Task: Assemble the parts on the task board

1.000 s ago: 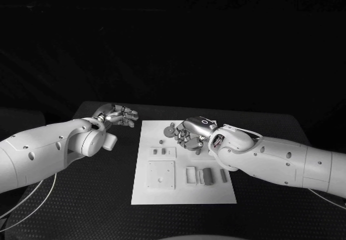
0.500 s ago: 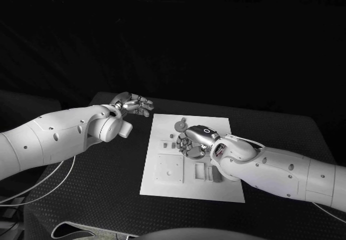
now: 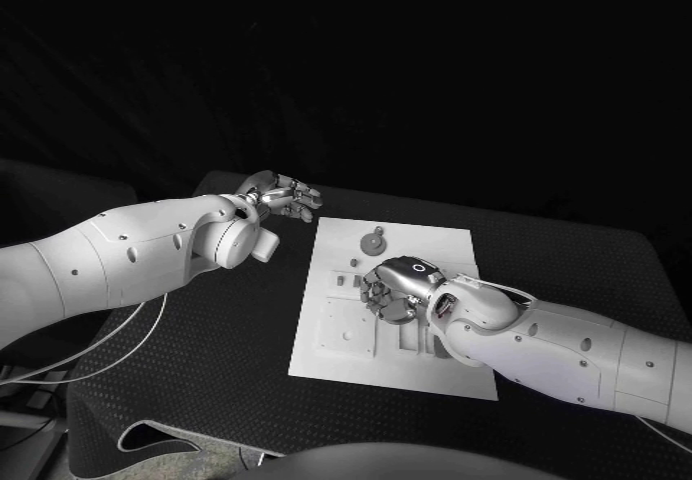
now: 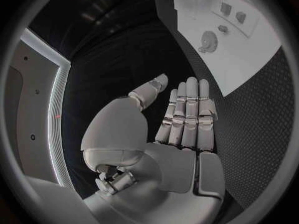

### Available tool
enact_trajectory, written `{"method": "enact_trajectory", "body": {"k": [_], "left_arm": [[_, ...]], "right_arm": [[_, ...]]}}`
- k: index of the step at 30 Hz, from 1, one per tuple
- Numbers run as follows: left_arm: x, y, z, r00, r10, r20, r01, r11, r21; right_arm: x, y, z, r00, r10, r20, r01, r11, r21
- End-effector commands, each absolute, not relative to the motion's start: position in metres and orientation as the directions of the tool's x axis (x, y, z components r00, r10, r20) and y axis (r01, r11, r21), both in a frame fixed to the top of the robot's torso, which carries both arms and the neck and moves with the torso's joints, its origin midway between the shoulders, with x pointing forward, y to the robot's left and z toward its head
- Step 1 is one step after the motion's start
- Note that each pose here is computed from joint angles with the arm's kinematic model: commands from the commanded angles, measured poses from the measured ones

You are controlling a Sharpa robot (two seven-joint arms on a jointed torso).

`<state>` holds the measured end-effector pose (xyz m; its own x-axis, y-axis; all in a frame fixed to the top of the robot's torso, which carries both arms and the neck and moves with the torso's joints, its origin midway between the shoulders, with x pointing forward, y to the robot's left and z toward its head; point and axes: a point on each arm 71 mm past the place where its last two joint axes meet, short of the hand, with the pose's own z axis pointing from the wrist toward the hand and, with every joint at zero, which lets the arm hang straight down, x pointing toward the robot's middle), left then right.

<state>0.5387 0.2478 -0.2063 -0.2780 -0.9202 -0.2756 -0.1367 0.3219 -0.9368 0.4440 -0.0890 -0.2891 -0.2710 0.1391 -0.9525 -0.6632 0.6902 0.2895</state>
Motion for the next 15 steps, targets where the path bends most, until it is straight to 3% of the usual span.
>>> {"method": "enact_trajectory", "body": {"k": [1,15], "left_arm": [[0.5392,0.2459,-0.2047,-0.281,-0.920,-0.272,-0.129,0.318,-0.939],[0.5395,0.2444,-0.2049,-0.284,-0.919,-0.272,-0.129,0.318,-0.939]], "right_arm": [[0.4410,-0.0856,-0.2906,-0.266,0.108,-0.958,-0.689,0.673,0.267],[0.4337,-0.0786,-0.2994,-0.290,0.087,-0.953,-0.700,0.660,0.273]]}}
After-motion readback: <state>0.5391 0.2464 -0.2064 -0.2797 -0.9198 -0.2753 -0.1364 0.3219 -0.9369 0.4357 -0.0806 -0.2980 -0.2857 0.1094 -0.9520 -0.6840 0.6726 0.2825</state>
